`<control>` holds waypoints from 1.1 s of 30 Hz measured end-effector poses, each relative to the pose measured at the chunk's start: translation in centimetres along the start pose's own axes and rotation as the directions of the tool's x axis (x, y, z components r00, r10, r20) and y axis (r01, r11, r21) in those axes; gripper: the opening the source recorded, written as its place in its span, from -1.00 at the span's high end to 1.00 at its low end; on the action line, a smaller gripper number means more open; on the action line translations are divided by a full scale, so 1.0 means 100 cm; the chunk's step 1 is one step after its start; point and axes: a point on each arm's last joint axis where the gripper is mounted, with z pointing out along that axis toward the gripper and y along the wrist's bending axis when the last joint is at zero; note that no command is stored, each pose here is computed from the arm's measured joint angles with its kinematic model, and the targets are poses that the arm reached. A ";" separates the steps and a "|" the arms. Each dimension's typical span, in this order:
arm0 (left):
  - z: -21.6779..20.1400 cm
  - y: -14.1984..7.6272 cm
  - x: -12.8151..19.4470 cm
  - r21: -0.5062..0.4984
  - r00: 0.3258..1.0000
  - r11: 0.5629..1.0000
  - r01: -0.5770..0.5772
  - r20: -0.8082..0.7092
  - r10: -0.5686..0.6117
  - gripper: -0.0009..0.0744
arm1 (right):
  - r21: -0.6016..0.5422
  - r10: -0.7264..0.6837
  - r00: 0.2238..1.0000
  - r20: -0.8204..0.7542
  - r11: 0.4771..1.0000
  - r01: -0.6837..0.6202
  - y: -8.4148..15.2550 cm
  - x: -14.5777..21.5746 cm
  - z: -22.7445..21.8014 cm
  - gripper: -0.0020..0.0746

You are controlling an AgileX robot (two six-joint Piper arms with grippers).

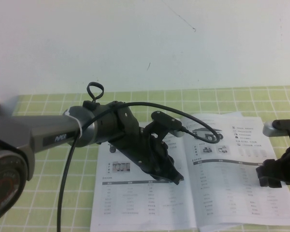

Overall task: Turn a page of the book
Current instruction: Open the closed book

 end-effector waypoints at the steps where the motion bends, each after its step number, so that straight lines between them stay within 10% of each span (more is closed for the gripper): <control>1: 0.000 0.000 0.000 0.001 1.000 1.000 0.000 -0.001 0.000 0.99 | -0.006 0.000 1.000 0.003 1.000 0.000 0.001 0.000 0.000 -0.31; 33: 0.000 0.001 0.001 -0.001 1.000 1.000 -0.004 -0.008 0.004 0.99 | -0.219 0.027 0.998 0.054 0.976 -0.014 0.018 -0.007 0.011 -0.18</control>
